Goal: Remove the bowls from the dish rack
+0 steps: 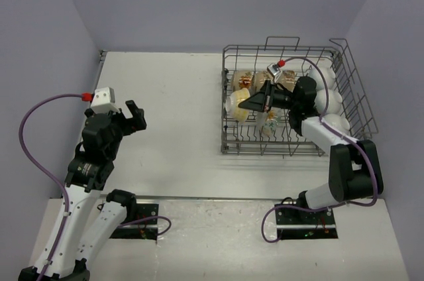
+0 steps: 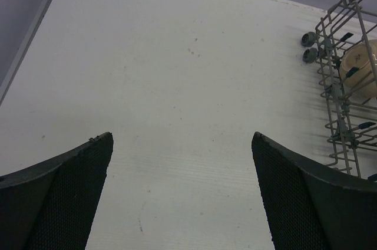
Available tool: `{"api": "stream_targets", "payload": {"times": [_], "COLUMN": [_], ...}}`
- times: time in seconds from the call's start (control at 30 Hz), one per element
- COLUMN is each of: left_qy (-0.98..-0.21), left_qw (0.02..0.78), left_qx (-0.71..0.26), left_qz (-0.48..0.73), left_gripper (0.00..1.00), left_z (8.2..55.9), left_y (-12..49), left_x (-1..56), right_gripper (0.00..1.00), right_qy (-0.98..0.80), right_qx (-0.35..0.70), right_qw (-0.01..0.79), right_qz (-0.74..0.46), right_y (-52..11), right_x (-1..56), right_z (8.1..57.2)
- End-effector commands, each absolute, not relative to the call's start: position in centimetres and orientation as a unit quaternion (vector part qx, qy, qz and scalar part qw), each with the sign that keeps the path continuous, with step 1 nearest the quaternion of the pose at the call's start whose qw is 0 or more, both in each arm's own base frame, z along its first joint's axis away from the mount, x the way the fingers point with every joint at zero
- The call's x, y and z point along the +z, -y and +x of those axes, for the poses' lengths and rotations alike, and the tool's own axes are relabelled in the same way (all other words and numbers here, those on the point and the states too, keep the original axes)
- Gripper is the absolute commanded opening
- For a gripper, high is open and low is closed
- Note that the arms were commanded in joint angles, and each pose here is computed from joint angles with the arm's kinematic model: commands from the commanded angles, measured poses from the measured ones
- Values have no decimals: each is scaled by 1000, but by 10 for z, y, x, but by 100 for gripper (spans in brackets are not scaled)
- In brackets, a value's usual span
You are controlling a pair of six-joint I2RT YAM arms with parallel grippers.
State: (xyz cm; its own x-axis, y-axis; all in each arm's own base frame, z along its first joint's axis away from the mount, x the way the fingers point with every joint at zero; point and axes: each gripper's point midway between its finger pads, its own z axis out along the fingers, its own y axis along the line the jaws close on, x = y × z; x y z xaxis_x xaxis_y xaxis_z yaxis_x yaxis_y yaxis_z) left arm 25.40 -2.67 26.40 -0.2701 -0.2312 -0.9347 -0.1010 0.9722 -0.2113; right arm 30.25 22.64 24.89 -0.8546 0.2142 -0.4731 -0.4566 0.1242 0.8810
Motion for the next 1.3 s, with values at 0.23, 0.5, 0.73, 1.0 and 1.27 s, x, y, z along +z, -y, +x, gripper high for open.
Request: {"api": "stream_targets", "payload": {"times": [0.23,0.5,0.73,1.0,1.27], "left_qy": [-758,-750,-805,-841,-871], "left_qw": [614,539,474,428,401], "left_qx": [-209,-381,-339,-304,-236], "left_qz": [-73,43,108,133,156], "left_gripper": [100,100,100,95,66], "left_z": [267,297,295,288,286], "left_y": [82,177,256,288,296], "left_x": [357,436,396,343,301], "right_gripper": [0,0,0,0,0], "right_qy": [-736,-681,-645,-639,-642], "right_qx": [407,181,60,40,7], "right_qw": [444,538,540,546,553], "right_qz": [-308,-463,-538,-541,-531], "right_y": [-259,-272,-278,-279,-275], "right_x": [309,311,303,304,310], "right_z": [267,240,232,229,235]}}
